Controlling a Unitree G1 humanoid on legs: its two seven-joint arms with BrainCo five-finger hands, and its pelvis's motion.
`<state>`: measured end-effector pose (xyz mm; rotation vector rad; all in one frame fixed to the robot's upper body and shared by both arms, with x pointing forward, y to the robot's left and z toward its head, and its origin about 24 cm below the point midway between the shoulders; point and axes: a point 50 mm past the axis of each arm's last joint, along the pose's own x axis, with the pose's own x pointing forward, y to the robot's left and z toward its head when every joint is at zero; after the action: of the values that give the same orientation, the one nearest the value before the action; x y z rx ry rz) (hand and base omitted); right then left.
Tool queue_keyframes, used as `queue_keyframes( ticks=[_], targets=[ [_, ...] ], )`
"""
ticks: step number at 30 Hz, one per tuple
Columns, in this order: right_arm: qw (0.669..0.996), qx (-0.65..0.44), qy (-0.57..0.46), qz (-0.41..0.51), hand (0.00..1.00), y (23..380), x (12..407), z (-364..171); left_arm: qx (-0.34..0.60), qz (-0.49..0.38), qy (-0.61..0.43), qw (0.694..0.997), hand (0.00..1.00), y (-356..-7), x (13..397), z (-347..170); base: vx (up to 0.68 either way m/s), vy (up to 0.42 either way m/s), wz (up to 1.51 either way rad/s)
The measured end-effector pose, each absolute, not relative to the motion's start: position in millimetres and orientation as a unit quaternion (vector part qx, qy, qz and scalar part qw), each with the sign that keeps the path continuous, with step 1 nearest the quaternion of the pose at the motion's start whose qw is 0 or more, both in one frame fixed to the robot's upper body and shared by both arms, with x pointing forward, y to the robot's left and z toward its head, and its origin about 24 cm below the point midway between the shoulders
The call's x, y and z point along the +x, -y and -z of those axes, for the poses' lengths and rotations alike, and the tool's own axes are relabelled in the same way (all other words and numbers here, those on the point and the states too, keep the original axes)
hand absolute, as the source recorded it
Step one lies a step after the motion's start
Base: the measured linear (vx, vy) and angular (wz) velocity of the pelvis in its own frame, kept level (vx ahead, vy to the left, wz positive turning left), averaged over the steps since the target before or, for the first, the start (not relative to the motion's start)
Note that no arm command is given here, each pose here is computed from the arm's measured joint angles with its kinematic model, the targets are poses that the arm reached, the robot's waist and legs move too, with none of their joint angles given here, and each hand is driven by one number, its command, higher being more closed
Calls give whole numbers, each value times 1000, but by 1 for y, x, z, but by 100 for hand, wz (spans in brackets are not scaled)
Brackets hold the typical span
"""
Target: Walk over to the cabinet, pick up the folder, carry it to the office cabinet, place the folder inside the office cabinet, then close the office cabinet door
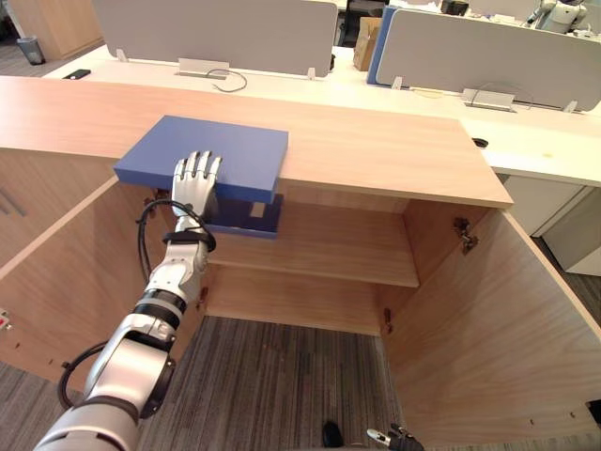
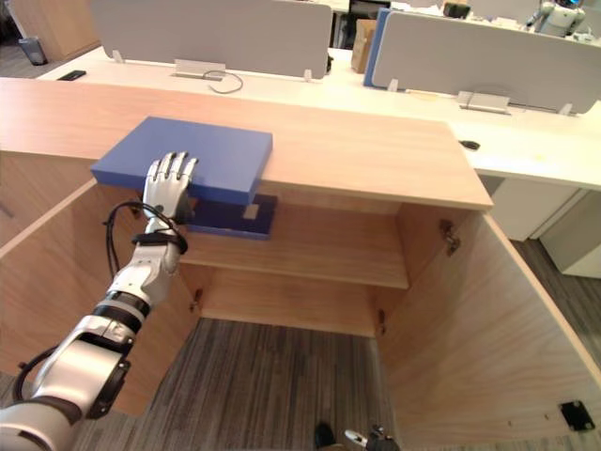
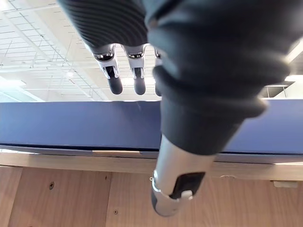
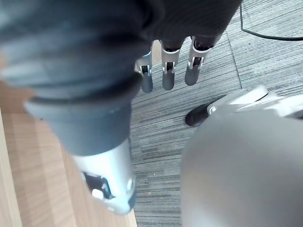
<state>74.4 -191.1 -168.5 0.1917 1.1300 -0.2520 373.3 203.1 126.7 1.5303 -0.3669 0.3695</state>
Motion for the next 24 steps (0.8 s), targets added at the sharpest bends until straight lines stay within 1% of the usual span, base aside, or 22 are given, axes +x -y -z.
queue_keyframes(
  ticks=[11, 12, 17, 24],
  targets=[
    [833, 90, -533, 119, 0, 191, 74, 169, 680, -178, 153, 695, 0, -209, 381, -137, -4, -13, -6],
    [833, 90, -533, 119, 0, 191, 73, 169, 679, -178, 153, 695, 100, -210, 381, -137, -4, -7, -14],
    [831, 90, -536, 121, 0, 192, 70, 169, 662, -197, 151, 707, 100, -214, 384, -146, -2, -7, -16],
    [829, 89, -539, 122, 0, 193, 66, 169, 649, -228, 173, 706, 100, -218, 387, -164, -1, -13, -13]
  ],
)
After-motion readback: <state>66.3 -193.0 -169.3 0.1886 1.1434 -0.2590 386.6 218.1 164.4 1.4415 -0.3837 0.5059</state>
